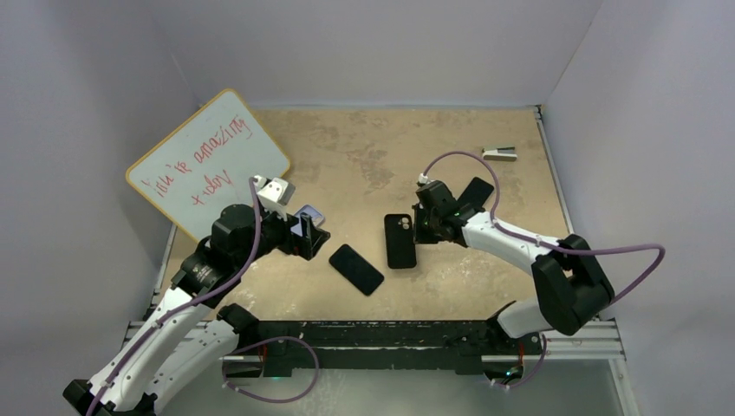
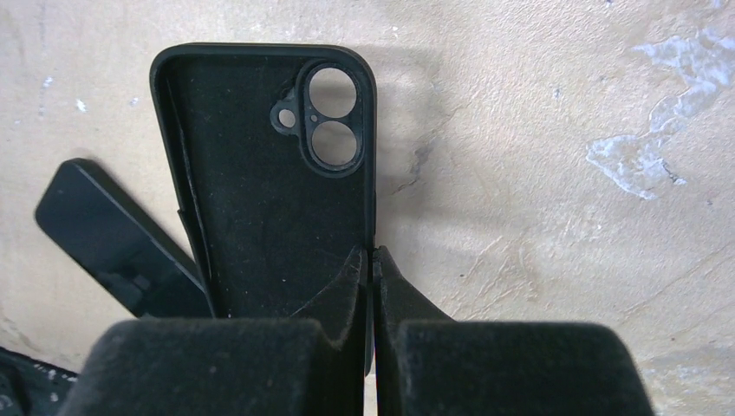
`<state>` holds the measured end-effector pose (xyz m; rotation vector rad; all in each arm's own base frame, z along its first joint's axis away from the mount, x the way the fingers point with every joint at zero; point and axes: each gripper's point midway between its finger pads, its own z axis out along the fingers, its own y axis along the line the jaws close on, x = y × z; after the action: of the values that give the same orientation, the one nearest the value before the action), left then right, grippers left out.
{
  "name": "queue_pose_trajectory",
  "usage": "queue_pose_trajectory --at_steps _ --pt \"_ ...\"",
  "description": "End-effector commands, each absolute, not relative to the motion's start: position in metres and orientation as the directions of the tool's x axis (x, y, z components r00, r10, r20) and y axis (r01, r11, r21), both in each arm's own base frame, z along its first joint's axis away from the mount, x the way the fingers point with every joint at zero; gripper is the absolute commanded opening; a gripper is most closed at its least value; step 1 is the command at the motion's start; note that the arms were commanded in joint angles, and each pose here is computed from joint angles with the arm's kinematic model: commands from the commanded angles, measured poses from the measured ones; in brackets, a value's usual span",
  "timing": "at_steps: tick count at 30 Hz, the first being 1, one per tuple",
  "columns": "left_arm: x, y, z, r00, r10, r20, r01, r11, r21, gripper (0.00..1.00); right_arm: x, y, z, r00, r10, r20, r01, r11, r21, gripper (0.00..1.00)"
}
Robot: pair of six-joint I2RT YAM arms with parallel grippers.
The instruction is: Put the phone into the phone case
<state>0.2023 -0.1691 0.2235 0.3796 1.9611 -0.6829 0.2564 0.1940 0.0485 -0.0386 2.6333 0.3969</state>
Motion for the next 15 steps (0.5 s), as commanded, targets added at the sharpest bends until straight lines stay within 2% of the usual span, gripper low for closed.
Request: queue_pose_trajectory --at_steps 1,5,9,15 --pt "0.205 -0.168 0.239 -0.427 -0.043 -0.903 0.534 0.794 -0.291 0.99 0.266 0.190 0.051 -0.875 0.004 -0.485 -0.120 0.967 0.224 0.01" --pt "0.206 -0.170 0.236 -0.439 -0.032 -0.898 0.535 0.794 -0.290 0.99 0.272 0.180 0.052 -0.867 0.035 -0.497 -0.063 0.982 0.179 0.11" --pt "0.206 -0.169 0.238 -0.432 -0.036 -0.901 0.538 0.791 -0.290 0.99 0.273 0.178 0.060 -0.866 0.086 -0.492 -0.006 0.983 0.182 0.33" --pt "0.204 -0.169 0.239 -0.428 -0.039 -0.903 0.541 0.789 -0.290 1.00 0.299 0.145 0.090 -0.760 0.213 -0.614 0.187 0.977 0.107 0.66"
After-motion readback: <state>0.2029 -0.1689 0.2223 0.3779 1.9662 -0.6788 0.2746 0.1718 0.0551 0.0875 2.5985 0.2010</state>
